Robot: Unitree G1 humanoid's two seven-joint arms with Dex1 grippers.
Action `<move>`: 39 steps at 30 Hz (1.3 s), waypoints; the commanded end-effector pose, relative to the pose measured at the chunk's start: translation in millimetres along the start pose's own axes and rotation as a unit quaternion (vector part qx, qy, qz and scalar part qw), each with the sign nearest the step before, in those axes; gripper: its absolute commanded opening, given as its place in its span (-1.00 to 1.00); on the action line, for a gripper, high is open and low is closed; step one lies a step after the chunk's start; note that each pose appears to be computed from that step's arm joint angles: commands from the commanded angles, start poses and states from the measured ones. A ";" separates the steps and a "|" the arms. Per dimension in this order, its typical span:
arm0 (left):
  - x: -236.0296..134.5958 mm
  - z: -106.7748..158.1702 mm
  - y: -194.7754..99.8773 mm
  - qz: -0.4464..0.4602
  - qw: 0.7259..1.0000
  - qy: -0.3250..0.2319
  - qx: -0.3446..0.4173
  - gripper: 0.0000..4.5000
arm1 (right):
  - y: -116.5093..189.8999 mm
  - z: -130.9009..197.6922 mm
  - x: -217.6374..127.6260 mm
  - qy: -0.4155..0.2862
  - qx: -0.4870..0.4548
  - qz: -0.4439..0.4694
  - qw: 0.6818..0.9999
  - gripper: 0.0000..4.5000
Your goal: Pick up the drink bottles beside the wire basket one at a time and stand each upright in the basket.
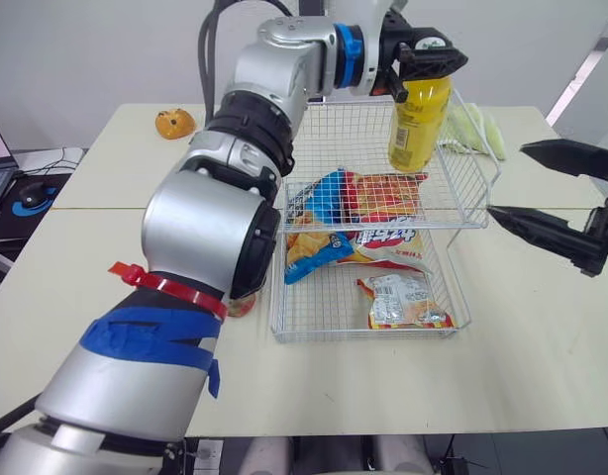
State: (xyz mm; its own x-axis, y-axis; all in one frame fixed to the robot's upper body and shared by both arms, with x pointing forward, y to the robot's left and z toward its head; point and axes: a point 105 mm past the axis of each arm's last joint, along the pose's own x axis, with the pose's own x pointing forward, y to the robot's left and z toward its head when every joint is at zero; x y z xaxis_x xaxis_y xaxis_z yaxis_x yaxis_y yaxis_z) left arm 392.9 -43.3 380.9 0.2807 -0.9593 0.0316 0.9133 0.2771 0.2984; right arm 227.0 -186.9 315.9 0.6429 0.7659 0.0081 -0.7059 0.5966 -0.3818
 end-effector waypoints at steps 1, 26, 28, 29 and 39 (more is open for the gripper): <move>4.7 39.4 -6.0 -0.002 0.998 -0.038 0.042 -0.39 | -4.5 14.1 -6.6 -0.015 -0.027 -0.028 0.999 1.00; -61.7 61.3 6.7 -0.057 0.997 -0.047 0.009 0.98 | -7.3 21.9 -9.0 -0.028 -0.038 -0.051 0.998 1.00; -76.5 56.6 9.4 -0.063 0.997 -0.037 0.025 0.98 | -4.9 21.8 -8.0 -0.029 -0.036 -0.040 0.998 1.00; -86.9 54.7 13.3 -0.055 0.998 -0.035 0.020 0.98 | -4.1 21.1 -6.9 -0.028 -0.034 -0.035 0.998 1.00; -229.1 25.4 14.5 0.134 0.991 0.004 0.023 0.98 | 11.3 15.7 15.9 -0.023 -0.019 0.065 0.997 1.00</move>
State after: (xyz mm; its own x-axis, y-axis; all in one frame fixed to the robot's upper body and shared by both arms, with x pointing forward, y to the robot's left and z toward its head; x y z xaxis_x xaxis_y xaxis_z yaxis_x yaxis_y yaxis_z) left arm 359.4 178.6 377.9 0.5179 -0.8536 0.0557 0.8249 0.5156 0.2320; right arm 227.4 -166.3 316.2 0.5506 0.8344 -0.0238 -0.7774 0.5021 -0.3789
